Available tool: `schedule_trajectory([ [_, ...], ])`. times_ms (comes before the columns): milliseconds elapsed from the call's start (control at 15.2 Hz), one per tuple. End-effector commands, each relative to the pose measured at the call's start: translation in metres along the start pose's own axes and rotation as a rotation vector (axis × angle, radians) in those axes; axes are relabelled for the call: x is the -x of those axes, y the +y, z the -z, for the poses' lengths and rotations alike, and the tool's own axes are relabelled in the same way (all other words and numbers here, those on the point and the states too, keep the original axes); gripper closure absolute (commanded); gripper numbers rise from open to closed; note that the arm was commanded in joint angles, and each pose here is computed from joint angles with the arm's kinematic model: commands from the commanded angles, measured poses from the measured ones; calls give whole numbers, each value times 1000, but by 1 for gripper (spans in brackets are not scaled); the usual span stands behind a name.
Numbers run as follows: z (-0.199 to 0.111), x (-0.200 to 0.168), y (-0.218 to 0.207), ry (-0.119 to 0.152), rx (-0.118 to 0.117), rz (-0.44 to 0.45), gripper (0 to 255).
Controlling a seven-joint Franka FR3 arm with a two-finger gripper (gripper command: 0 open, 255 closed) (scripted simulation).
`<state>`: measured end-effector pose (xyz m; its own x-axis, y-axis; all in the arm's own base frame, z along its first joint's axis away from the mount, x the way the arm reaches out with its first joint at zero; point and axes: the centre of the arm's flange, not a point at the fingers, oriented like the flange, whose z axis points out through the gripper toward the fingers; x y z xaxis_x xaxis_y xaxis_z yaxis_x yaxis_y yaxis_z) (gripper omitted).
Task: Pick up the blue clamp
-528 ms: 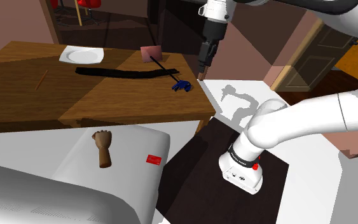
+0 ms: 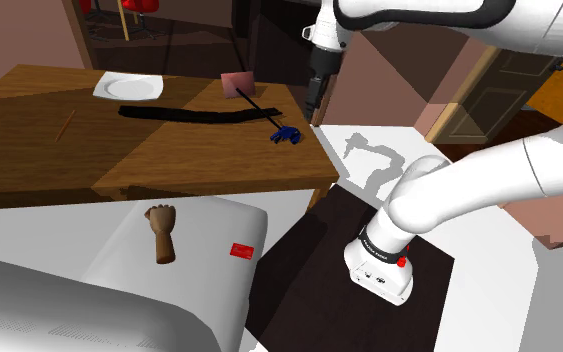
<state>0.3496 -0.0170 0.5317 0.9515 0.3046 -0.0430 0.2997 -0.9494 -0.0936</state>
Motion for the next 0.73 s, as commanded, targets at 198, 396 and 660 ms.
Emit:
schedule_trajectory([
  [198, -35, -27, 45, 21, 9, 88, 0],
  [396, -55, -45, 72, 34, 14, 139, 0],
  [660, -81, -72, 107, 50, 21, 207, 0],
])
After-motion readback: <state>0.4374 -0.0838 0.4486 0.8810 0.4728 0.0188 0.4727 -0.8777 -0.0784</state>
